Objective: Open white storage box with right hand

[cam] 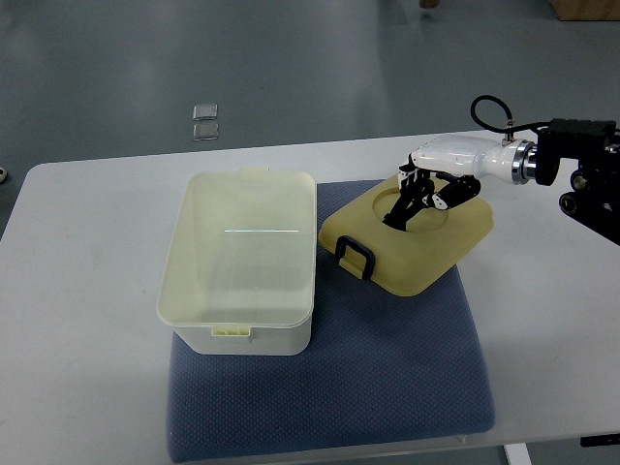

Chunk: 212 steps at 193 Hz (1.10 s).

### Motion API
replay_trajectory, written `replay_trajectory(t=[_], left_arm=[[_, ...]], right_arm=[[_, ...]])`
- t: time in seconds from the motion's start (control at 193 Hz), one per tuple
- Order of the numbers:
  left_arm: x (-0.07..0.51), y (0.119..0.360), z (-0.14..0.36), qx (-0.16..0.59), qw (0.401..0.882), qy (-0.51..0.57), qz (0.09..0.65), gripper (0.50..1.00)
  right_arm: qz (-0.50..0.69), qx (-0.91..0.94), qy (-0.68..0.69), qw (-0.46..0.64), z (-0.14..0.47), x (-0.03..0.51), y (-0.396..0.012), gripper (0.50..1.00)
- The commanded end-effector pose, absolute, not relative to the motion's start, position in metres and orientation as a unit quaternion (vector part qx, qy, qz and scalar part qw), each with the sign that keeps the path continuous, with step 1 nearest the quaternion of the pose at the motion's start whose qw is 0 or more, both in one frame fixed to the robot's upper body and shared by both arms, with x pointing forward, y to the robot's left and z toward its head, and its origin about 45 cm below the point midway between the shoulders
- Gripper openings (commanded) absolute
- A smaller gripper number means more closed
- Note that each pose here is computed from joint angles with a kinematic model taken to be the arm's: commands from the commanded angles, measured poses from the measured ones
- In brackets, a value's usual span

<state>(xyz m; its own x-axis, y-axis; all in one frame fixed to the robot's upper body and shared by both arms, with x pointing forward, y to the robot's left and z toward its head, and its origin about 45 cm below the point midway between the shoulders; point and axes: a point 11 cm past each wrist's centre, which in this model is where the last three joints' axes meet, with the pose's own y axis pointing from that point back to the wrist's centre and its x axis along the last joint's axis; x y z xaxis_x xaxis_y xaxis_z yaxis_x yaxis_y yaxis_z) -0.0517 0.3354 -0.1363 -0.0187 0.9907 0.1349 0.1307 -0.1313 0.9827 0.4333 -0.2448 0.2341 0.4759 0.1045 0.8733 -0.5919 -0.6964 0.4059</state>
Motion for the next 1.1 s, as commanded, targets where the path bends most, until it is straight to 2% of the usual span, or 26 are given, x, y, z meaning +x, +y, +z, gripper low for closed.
replay_trajectory(t=[0.0,0.062,0.078,0.088,0.114,0.212,0.44,0.73,0.906,1.092], left_arm=[[-0.051,0.336,-0.136,0.557,0.425,0.503,0.506,1.000],[-0.052,0.336,-0.136,0.557,0.425,0.504,0.506,1.000],[-0.052,0.336,-0.136,0.557,0.425,0.504,0.506,1.000],[-0.052,0.336,-0.136,0.557,0.425,0.504,0.506,1.000],[-0.052,0.336,-0.136,0.557,0.425,0.504,0.506,1.000],[-0.052,0.336,-0.136,0.557,0.425,0.504,0.506,1.000],[-0.051,0.335,-0.136,0.557,0.426,0.503,0.505,1.000],[-0.052,0.335,-0.136,0.557,0.426,0.504,0.505,1.000],[-0.051,0.336,-0.136,0.557,0.425,0.503,0.506,1.000],[-0.052,0.336,-0.136,0.557,0.425,0.503,0.505,1.000]], right_arm=[[0.480,0.791,-0.153,0.346,0.226,0.429,-0.235,0.785],[0.476,0.796,-0.151,0.342,0.221,0.427,-0.230,0.840],[0.476,0.798,-0.149,0.339,0.221,0.426,-0.228,0.872],[0.476,0.798,-0.149,0.339,0.221,0.426,-0.228,0.872],[0.476,0.799,-0.150,0.335,0.221,0.426,-0.225,0.909],[0.474,0.802,-0.152,0.330,0.222,0.426,-0.223,0.928],[0.435,0.825,-0.197,0.302,0.242,0.433,-0.230,0.930],[0.349,0.871,-0.178,0.296,0.292,0.440,-0.245,0.938],[0.278,0.913,-0.216,0.204,0.328,0.444,-0.244,0.938],[0.148,0.929,-0.313,0.129,0.325,0.457,-0.262,0.938]])
